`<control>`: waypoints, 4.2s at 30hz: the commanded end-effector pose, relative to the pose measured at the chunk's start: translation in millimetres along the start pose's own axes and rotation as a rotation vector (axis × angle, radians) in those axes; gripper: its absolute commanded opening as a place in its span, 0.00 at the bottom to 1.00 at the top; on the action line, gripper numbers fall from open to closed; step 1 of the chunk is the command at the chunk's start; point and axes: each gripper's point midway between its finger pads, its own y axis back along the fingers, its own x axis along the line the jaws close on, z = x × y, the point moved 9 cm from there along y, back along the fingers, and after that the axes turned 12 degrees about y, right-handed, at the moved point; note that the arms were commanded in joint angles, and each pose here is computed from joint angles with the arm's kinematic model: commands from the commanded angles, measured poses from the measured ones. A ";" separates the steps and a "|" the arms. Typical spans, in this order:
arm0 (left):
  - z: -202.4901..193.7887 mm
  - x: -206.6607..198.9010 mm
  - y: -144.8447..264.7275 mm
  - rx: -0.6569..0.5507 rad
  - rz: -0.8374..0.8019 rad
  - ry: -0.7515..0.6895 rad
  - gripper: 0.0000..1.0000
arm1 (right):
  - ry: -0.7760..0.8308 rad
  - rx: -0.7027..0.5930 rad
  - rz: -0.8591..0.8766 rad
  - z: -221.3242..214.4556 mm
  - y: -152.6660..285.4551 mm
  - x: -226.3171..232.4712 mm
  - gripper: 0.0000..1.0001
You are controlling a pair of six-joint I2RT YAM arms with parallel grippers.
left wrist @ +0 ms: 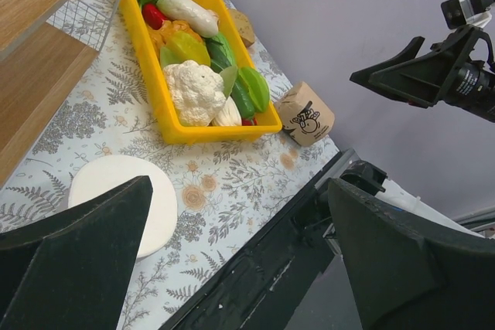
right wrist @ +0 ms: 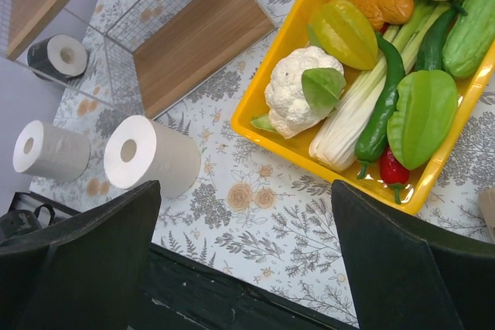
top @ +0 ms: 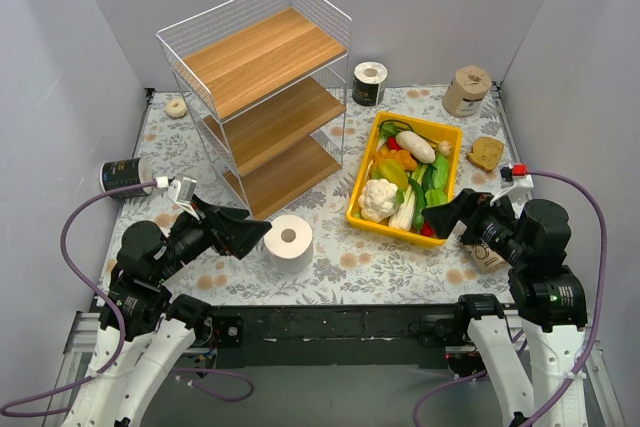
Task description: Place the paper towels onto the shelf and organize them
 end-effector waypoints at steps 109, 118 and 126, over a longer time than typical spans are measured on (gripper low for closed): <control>19.8 13.9 30.4 -0.379 0.340 0.162 0.98 | 0.198 0.421 -0.150 -124.1 -224.5 201.4 0.47; 19.4 14.9 28.8 -0.368 0.346 0.161 0.98 | 0.182 0.394 -0.152 -107.2 -215.4 202.8 0.33; 19.3 15.0 27.8 -0.362 0.346 0.160 0.98 | 0.182 0.314 -0.079 -65.3 -187.9 204.6 0.28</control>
